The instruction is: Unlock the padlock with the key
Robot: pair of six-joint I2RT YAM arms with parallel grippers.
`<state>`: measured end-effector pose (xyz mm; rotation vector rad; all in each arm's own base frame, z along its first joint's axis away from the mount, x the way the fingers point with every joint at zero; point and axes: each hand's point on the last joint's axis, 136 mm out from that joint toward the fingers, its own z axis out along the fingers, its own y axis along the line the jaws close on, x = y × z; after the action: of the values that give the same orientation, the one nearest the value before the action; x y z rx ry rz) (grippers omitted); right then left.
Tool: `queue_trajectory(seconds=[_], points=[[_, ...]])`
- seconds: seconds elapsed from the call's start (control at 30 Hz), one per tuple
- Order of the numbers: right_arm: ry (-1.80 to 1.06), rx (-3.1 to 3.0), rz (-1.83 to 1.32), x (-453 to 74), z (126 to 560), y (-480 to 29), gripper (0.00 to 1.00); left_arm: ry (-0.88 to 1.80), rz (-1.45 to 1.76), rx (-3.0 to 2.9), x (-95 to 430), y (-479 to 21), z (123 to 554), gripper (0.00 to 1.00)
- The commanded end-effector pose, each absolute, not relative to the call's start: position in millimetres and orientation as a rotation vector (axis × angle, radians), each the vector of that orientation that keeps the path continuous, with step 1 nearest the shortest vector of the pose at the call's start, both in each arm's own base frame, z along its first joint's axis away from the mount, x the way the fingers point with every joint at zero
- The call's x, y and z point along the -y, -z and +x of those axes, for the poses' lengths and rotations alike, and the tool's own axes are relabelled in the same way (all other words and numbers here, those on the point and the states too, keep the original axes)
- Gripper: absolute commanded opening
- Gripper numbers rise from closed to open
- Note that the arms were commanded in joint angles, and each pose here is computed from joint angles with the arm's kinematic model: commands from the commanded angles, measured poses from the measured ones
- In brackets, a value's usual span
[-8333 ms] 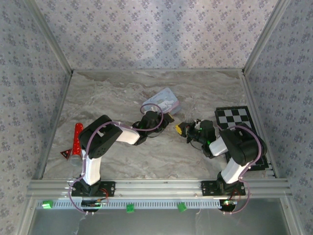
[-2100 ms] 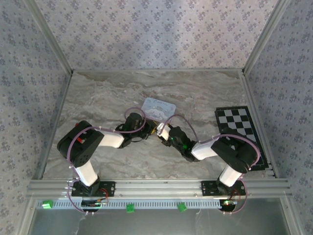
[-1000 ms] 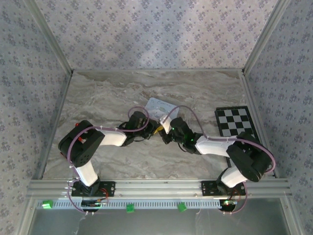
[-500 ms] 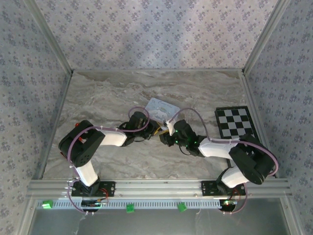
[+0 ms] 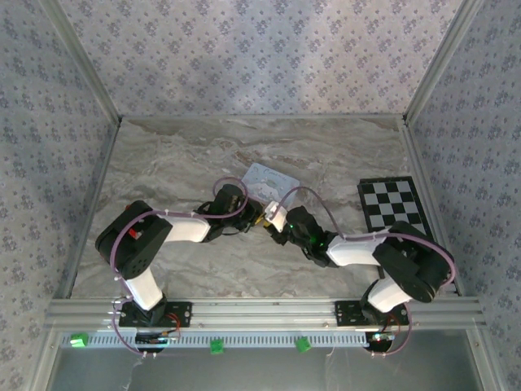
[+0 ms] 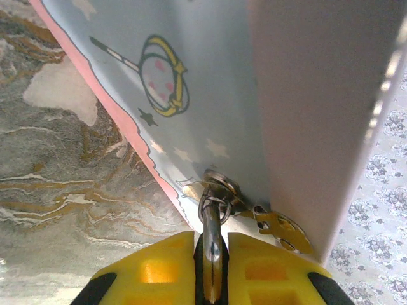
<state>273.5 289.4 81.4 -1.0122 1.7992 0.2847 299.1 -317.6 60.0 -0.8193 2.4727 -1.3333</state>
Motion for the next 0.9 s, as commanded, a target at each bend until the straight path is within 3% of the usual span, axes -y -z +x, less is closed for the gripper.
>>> queue_trajectory(seconds=[0.0,0.3,0.73,0.87], points=[[-0.193,-1.723,-1.063,-291.6,279.5,-80.5,0.29,1.348,-0.803,-2.479,317.6,-66.8,298.0,0.0],[-0.135,-1.697,-1.077,-290.9,284.3,-63.3,0.3,1.365,-0.793,-2.479,319.7,-66.9,297.7,0.0],[-0.106,-1.68,-1.061,-288.0,286.5,-57.4,0.22,1.368,-0.792,-2.479,320.6,-65.3,298.3,0.0],[-0.079,-1.694,-1.043,-279.6,280.7,-54.0,0.25,1.373,-0.788,-2.477,322.1,-66.4,299.7,0.0]])
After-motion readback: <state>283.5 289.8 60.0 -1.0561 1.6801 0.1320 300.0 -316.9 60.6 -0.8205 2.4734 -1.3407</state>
